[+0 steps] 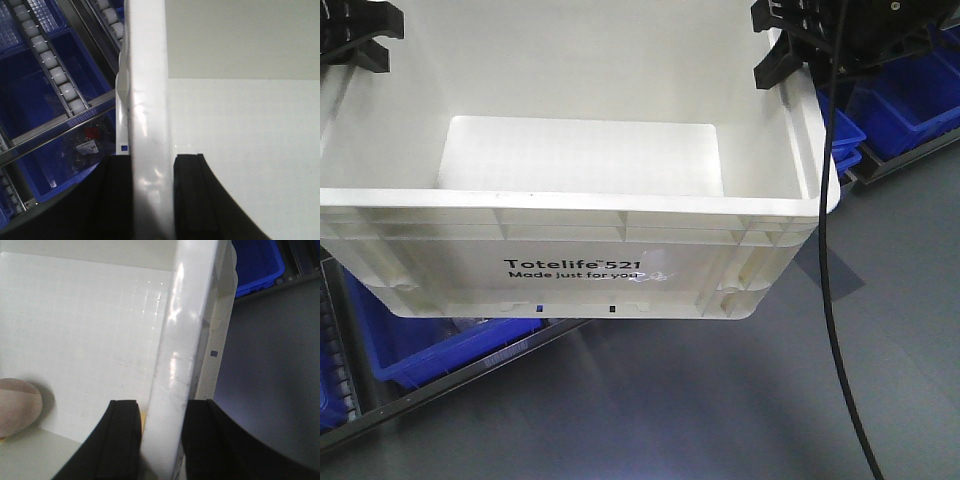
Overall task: Place moving items into box and shelve
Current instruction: 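Hold the crate while the base turns to face the shelf, then hold the crate above the shelf rail while the base aligns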
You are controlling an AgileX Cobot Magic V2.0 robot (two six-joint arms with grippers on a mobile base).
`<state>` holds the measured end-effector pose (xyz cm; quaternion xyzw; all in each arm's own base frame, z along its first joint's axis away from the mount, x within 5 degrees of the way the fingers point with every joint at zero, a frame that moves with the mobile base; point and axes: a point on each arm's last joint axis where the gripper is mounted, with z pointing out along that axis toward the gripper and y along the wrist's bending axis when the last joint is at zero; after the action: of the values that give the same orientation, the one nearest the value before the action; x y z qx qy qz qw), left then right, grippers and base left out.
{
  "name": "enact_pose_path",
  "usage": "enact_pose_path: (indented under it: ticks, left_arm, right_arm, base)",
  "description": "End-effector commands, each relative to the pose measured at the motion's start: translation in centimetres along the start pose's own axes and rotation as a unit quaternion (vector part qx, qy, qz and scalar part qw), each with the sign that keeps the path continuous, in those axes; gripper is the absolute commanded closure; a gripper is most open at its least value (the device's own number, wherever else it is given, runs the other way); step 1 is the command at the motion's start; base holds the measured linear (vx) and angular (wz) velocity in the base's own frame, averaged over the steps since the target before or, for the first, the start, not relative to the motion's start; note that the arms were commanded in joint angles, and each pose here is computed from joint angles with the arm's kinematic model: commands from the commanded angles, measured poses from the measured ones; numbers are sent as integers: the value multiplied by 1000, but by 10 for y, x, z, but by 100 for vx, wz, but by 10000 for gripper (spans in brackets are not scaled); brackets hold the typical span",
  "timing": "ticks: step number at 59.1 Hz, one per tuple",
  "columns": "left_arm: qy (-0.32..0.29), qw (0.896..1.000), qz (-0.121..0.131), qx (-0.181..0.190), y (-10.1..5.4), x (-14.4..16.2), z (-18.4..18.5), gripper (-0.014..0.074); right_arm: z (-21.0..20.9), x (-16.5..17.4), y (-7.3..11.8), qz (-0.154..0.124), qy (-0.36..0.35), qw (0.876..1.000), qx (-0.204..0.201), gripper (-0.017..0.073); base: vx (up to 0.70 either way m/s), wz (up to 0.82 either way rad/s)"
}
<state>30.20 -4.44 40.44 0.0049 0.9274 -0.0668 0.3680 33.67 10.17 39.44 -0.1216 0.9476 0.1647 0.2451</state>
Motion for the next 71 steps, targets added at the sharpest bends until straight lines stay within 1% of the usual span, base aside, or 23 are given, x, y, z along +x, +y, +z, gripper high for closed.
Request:
enact_pose_path:
  ticks: [1,71]
  left_arm:
    - [-103,990,-40,87,-22,-19,-30,608]
    - [-103,990,-40,87,-22,-19,-30,608]
  right_arm:
    - [-37,-9,38,7,-96,988,-124,571]
    - [-37,-9,38,7,-96,988,-124,571]
  base:
    - [1,12]
    - [4,22]
